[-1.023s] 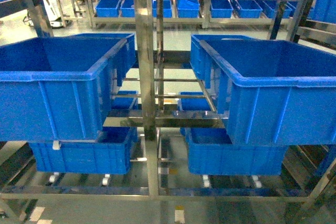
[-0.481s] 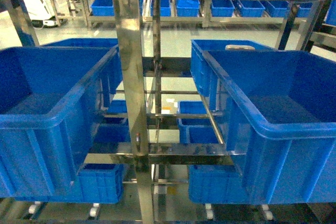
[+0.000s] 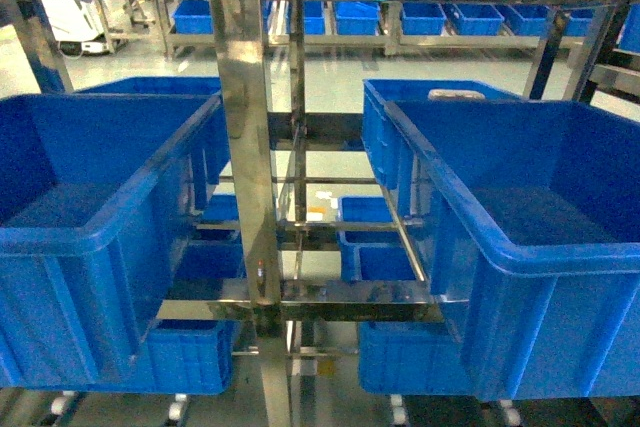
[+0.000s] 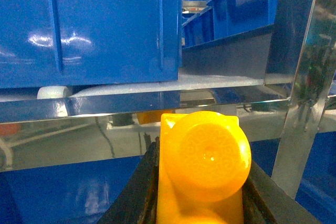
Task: Sort and place red and yellow blocks in left bins
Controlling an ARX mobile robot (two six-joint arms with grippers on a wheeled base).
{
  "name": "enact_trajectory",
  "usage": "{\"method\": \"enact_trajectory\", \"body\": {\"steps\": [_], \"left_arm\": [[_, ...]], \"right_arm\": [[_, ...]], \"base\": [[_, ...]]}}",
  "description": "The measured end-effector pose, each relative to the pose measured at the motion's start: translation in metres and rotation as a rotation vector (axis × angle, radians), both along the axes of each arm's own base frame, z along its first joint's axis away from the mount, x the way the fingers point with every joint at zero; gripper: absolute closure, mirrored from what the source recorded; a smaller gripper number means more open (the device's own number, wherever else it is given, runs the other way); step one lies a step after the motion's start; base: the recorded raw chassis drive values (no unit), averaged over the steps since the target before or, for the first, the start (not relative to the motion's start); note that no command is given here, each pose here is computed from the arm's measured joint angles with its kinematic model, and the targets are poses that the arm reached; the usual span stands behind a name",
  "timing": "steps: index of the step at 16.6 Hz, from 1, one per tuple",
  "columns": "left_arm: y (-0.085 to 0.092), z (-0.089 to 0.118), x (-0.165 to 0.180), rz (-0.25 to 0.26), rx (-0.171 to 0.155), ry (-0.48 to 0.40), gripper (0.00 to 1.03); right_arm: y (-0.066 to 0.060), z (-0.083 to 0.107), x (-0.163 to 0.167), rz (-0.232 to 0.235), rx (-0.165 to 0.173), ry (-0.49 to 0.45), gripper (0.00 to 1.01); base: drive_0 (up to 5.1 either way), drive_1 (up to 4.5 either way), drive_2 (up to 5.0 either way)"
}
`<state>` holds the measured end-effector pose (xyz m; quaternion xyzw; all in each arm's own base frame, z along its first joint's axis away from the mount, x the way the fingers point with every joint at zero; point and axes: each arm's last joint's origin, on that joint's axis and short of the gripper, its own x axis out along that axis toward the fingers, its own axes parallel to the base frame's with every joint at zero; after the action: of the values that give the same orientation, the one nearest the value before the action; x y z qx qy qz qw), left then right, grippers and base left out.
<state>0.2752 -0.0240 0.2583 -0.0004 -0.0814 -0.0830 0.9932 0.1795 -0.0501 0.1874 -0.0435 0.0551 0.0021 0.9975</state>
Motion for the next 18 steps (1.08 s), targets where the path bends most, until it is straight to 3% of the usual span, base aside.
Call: {"method": "enact_trajectory", "body": {"steps": [9,14,18], "left_arm": [[0.018,-0.027,-0.004,0.069,-0.011,0.17,0.75],[0.048,-0.094,0.015,0.115,-0.021,0.351,0.75],[0.072,-0.104,0.05,0.112,-0.037,0.376,0.75]], "right_arm": [[0.0,0.0,0.0,0.0,0.0,0.0,0.73],[0.0,0.0,0.0,0.0,0.0,0.0,0.73],[0.0,0.0,0.0,0.0,0.0,0.0,0.73]], "base": [[0.0,0.0,0.0],[0.0,0.0,0.0],[0.0,0.0,0.0]]}}
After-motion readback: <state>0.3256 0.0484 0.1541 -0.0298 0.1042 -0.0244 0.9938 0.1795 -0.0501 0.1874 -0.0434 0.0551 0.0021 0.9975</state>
